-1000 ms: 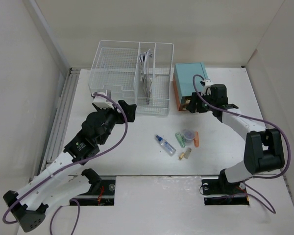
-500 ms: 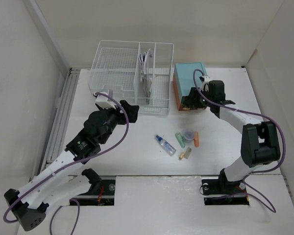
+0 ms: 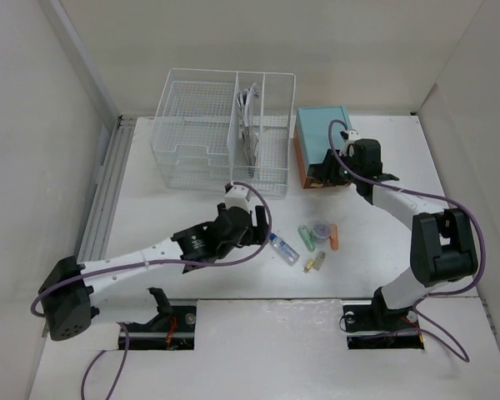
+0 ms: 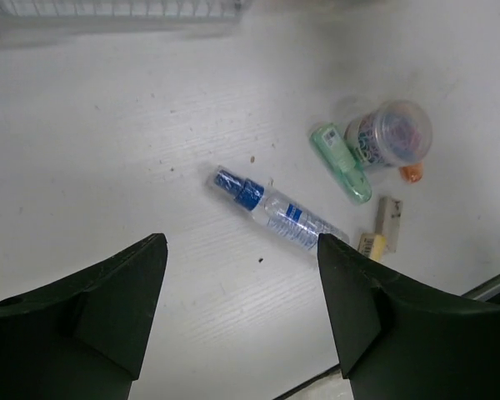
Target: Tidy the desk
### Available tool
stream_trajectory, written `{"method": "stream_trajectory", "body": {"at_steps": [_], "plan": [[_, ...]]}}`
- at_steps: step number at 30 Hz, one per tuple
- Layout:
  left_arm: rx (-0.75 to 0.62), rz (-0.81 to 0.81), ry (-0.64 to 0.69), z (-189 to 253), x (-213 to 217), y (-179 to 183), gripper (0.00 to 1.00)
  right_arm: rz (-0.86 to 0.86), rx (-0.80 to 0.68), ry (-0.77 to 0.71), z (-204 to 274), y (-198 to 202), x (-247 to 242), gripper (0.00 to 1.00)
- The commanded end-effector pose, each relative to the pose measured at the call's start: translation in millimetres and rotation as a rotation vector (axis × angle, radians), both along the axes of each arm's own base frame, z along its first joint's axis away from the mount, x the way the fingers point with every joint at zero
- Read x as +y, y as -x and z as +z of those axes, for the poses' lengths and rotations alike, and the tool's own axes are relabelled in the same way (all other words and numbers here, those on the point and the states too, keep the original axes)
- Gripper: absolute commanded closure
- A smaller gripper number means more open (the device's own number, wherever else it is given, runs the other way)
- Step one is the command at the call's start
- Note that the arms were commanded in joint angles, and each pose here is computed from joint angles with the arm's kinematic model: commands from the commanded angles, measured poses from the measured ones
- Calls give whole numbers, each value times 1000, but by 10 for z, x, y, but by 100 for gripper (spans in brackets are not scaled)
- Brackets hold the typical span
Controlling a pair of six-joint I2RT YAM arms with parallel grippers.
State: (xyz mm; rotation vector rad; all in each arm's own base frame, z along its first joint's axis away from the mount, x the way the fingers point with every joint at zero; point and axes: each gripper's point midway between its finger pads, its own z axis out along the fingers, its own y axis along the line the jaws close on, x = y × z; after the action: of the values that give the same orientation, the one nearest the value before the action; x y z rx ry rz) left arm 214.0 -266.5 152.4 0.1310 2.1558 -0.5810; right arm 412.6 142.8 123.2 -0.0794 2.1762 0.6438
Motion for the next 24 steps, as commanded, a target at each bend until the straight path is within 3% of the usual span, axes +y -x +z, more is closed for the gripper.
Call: {"method": "stream_trajectory", "body": {"at_steps": [1, 14, 24], "plan": [[14, 56, 37, -23, -73, 26, 31, 32, -99, -52, 293, 41, 137, 59], [211, 226, 147, -465, -419, 85, 26, 140, -26, 15, 126, 680, 73, 60], [226, 240, 162, -540, -764, 21, 26, 182, 36, 39, -7, 958, -10, 59]]}}
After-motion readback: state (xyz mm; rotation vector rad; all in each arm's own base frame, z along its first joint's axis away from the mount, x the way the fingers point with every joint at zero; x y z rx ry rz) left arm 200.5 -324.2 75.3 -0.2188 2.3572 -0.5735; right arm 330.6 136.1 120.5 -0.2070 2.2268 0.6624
